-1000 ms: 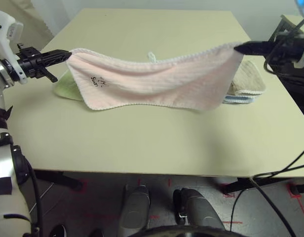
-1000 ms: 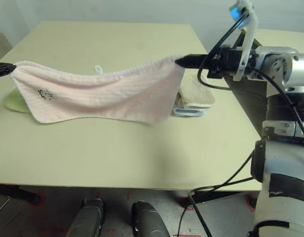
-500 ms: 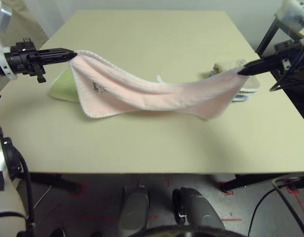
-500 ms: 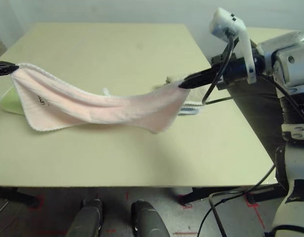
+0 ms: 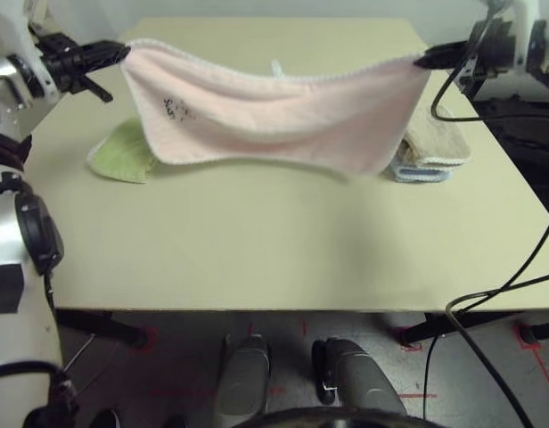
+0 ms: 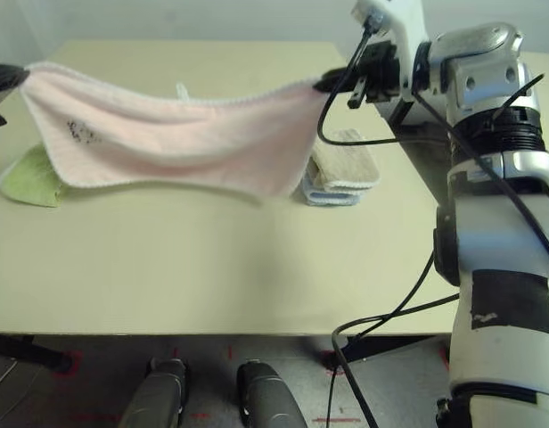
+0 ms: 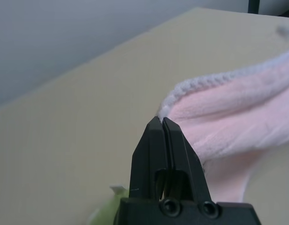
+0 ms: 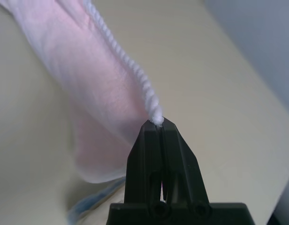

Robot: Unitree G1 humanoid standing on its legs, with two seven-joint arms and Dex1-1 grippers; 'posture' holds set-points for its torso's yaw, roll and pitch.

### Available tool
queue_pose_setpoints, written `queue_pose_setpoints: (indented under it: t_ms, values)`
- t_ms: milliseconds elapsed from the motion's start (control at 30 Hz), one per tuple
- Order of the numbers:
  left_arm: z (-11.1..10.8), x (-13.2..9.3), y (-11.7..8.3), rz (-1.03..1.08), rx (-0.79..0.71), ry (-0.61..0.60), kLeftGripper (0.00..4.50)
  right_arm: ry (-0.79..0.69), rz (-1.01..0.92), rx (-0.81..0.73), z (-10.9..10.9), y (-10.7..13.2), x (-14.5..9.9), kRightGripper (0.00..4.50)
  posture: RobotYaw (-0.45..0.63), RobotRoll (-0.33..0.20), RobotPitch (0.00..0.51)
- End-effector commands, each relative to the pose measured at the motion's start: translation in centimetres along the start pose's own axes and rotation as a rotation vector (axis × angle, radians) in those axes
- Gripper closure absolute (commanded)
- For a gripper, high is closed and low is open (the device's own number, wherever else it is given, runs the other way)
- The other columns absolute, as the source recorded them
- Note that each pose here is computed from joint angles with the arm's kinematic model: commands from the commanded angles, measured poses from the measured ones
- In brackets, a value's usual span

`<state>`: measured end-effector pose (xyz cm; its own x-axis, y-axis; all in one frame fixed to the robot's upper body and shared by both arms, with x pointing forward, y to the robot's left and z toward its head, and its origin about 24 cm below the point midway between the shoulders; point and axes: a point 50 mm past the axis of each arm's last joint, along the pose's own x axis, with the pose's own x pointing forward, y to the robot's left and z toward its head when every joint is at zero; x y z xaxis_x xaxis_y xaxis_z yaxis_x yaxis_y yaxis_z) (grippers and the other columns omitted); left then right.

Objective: Fold the towel and set it aside.

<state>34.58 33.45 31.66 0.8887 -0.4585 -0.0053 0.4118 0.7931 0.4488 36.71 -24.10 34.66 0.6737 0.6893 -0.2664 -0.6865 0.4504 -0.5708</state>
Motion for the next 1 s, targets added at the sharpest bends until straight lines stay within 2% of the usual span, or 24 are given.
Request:
queue_pose_setpoints:
  t_ms: [33,200,433,567,800,1000]
  values:
    - [-1.0,-1.9,0.3,-0.051,-0.036,0.011,4.46,-0.06,0.089,0.009,-0.2,0.3,-1.9,4.5,0.03,0.0,0.122]
    - [-2.5,-4.6,1.2,-0.004,-0.107,0.025,4.46,-0.003,0.057,0.061,-3.3,0.4,-4.8,4.5,0.03,0.0,0.124]
    - [-3.6,-6.6,2.0,0.101,-0.164,0.026,4.46,-0.055,-0.012,0.128,-4.3,0.2,-5.7,4.5,0.04,0.0,0.126]
    - [-3.6,-6.7,2.0,0.106,-0.163,0.03,4.46,-0.058,0.006,0.113,-4.1,0.3,-5.4,4.5,0.04,0.0,0.126]
    - [-2.0,-5.1,1.6,0.017,-0.114,0.018,4.46,-0.065,0.022,0.044,-1.9,-0.2,-3.9,4.5,0.04,0.0,0.127]
    - [-0.6,-3.9,2.4,0.181,-0.011,0.038,4.46,-0.033,-0.096,0.047,-1.3,-1.1,-3.3,4.5,0.05,0.0,0.127]
